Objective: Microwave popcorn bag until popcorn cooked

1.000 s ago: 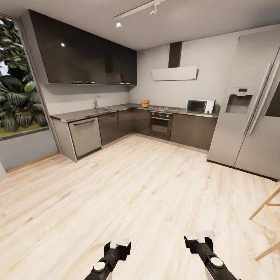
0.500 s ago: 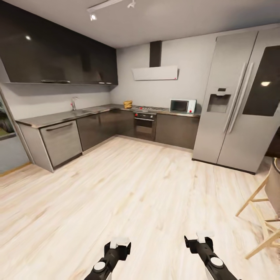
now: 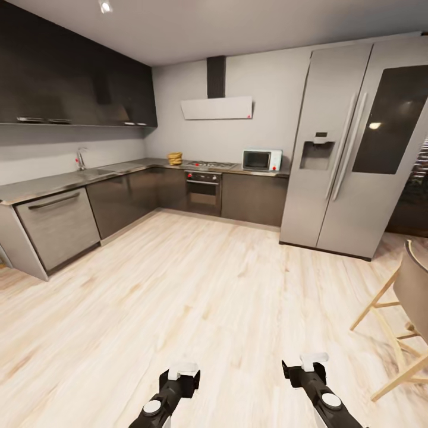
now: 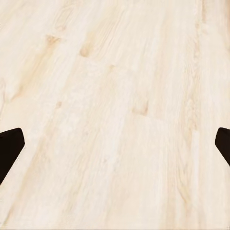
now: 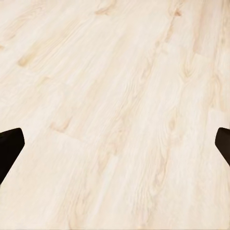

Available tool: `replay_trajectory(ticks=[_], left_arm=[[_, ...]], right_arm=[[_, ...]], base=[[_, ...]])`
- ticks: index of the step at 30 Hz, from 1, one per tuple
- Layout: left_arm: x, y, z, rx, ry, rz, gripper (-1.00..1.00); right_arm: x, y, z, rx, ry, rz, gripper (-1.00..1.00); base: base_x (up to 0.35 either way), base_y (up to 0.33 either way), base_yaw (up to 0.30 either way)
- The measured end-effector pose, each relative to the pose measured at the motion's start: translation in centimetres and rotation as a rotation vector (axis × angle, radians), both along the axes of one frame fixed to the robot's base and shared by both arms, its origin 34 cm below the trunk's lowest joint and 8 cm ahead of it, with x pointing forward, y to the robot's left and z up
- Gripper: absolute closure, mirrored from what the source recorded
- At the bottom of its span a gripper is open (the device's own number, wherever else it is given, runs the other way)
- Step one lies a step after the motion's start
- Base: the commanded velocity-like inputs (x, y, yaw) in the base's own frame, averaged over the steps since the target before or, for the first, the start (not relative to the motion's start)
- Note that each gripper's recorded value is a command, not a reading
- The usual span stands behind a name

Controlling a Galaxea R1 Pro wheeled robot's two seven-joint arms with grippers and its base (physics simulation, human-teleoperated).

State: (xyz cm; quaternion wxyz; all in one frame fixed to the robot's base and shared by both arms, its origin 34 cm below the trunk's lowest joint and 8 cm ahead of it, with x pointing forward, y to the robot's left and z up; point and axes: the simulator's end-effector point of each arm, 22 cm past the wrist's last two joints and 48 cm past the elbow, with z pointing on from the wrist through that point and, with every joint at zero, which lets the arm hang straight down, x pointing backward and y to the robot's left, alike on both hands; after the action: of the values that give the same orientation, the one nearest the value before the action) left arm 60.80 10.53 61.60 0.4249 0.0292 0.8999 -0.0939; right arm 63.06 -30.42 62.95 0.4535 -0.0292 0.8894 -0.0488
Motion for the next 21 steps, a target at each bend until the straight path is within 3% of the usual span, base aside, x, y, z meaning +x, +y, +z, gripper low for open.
replay_trajectory(ticks=[21], left_arm=[[-0.05,0.0,-0.12,0.0,0.002,0.0,-1.0]], right_arm=[[-0.03,0.07,-0.11,0.001,0.002,0.0,-1.0]], base=[[0.349,0.121,-0.004]])
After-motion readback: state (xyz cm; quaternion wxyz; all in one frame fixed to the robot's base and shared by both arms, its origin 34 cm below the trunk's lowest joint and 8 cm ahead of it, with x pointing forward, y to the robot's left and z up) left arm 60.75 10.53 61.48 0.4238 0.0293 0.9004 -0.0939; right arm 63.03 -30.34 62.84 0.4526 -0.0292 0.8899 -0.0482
